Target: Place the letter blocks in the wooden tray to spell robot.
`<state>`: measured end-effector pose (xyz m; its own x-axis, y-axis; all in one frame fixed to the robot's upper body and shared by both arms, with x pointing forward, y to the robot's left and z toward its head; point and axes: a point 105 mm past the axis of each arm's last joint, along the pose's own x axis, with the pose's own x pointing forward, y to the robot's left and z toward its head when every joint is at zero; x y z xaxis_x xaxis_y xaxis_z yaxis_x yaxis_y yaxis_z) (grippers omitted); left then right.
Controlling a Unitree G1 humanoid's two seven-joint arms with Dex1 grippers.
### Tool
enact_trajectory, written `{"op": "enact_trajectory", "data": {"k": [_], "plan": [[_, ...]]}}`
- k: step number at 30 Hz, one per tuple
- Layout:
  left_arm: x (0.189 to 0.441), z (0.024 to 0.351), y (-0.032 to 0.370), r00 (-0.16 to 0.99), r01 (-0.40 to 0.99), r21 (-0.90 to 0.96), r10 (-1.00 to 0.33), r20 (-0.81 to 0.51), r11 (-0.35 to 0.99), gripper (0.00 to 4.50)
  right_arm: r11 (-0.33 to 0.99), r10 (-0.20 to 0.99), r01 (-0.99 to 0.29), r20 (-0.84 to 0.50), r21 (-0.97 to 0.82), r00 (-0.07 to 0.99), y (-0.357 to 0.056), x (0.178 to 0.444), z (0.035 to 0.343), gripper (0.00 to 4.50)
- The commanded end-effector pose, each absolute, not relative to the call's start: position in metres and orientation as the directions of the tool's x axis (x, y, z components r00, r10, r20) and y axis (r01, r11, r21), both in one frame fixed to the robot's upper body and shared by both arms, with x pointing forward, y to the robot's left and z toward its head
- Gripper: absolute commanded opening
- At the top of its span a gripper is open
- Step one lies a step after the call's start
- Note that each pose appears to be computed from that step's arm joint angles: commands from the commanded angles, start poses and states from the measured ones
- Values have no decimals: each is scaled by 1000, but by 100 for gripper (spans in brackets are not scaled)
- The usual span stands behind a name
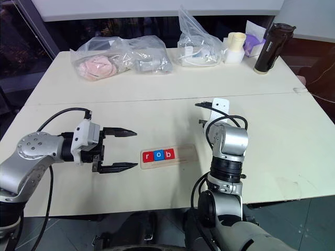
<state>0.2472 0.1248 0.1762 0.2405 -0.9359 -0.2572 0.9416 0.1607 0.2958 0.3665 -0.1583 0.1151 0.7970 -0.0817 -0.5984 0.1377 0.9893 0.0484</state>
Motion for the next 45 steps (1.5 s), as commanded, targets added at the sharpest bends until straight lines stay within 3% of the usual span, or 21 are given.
{"op": "enact_trajectory", "data": {"k": [1,6,12,17,32,38,39,41,45], "plan": [[245,184,122,232,933,328,-943,-240,146,450,996,-59,86,-522,26,851,-163,363,147,116],[244,180,119,213,941,312,-948,-236,133,450,999,-54,47,-453,-25,890,-190,337,163,116],[246,180,118,188,945,308,-953,-236,110,450,994,-50,-1,-473,-107,880,-206,277,130,116],[252,182,117,180,945,312,-956,-233,101,450,994,-76,21,-535,-109,842,-209,251,106,116],[249,183,113,156,947,313,-959,-237,76,450,998,-55,22,-553,-66,831,-194,254,98,116],[249,184,113,170,945,313,-958,-231,92,450,997,-34,-7,-554,-73,832,-194,260,100,415],[249,183,112,170,945,313,-959,-229,93,450,996,-27,-23,-553,-83,832,-195,261,102,445],[249,183,111,170,945,313,-959,-226,94,450,986,9,-100,-558,-134,830,-198,265,109,445],[248,183,110,171,945,311,-960,-224,96,450,886,247,-433,-619,-167,745,-188,266,127,445]]}}
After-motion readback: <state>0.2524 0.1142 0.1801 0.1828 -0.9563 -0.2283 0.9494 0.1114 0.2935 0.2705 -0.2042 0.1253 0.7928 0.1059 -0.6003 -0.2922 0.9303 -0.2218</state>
